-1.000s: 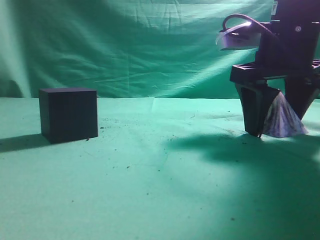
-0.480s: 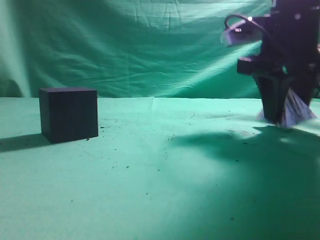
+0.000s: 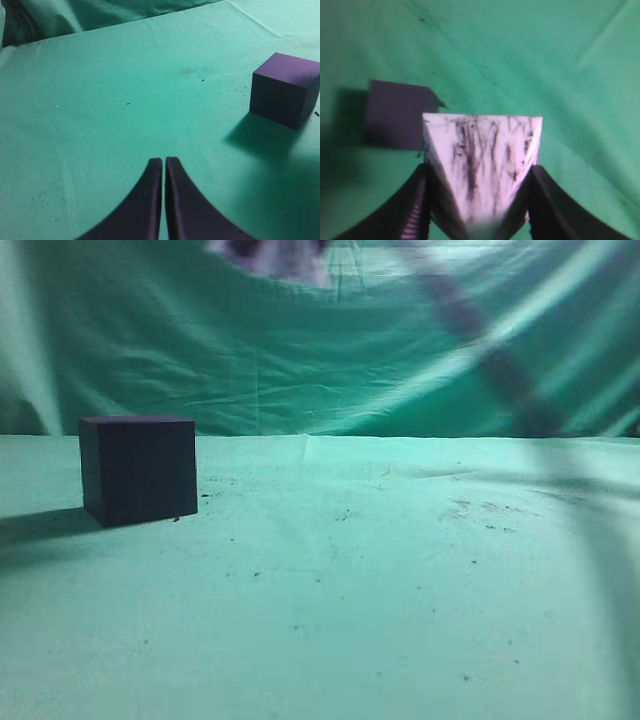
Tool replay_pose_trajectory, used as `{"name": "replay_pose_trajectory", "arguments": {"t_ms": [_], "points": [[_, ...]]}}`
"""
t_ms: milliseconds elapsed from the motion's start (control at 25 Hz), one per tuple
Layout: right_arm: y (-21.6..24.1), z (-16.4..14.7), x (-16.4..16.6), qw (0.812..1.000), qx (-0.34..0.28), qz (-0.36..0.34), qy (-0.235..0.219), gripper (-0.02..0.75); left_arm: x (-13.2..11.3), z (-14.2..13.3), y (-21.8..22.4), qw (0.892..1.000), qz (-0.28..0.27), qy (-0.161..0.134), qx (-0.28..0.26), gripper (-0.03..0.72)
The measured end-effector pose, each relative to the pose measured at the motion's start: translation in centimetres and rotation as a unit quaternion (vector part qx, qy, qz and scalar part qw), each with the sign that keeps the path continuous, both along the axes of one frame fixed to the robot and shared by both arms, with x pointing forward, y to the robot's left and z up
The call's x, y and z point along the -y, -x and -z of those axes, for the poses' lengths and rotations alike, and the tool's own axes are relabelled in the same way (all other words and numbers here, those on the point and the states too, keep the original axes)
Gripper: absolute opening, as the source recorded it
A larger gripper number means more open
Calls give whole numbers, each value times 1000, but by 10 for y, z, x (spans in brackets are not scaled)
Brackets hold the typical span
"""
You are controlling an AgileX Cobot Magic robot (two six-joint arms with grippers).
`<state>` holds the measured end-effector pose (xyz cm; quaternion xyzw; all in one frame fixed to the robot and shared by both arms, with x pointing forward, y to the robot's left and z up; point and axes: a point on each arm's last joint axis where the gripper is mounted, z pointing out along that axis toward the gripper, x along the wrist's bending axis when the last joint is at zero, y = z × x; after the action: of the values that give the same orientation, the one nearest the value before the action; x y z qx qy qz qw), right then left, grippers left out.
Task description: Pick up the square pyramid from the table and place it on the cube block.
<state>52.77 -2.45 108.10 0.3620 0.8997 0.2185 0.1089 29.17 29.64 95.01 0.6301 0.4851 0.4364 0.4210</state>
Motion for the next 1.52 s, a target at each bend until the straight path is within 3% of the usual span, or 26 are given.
{"name": "replay_pose_trajectory", "arguments": {"t_ms": [280, 480, 680, 840, 1040, 1160, 1240, 1320, 1400, 1520], "points": [[4, 32, -67, 998, -17, -57, 10, 363, 0, 0, 0, 1000, 0, 0, 0, 0], [-7, 61, -83, 998, -31, -58, 23, 363, 0, 0, 0, 1000, 0, 0, 0, 0], [-7, 71, -89, 997, -50, -58, 9, 363, 0, 0, 0, 1000, 0, 0, 0, 0], [-6, 67, -91, 997, -54, -60, 3, 624, 0, 0, 0, 1000, 0, 0, 0, 0], [-5, 30, -85, 996, -51, -65, 23, 645, 0, 0, 0, 1000, 0, 0, 0, 0], [-5, -18, -80, 998, -9, -55, 3, 426, 0, 0, 0, 1000, 0, 0, 0, 0], [0, -46, -71, 999, 18, -48, -17, 204, 0, 0, 0, 1000, 0, 0, 0, 0], [8, -70, -62, 998, 33, -43, -36, 77, 0, 0, 0, 1000, 0, 0, 0, 0], [17, -92, -51, 997, 47, -38, -56, 0, 0, 0, 0, 1000, 0, 0, 0, 0], [31, -113, -33, 996, 51, -21, -75, 0, 0, 0, 0, 1000, 0, 0, 0, 0]]}}
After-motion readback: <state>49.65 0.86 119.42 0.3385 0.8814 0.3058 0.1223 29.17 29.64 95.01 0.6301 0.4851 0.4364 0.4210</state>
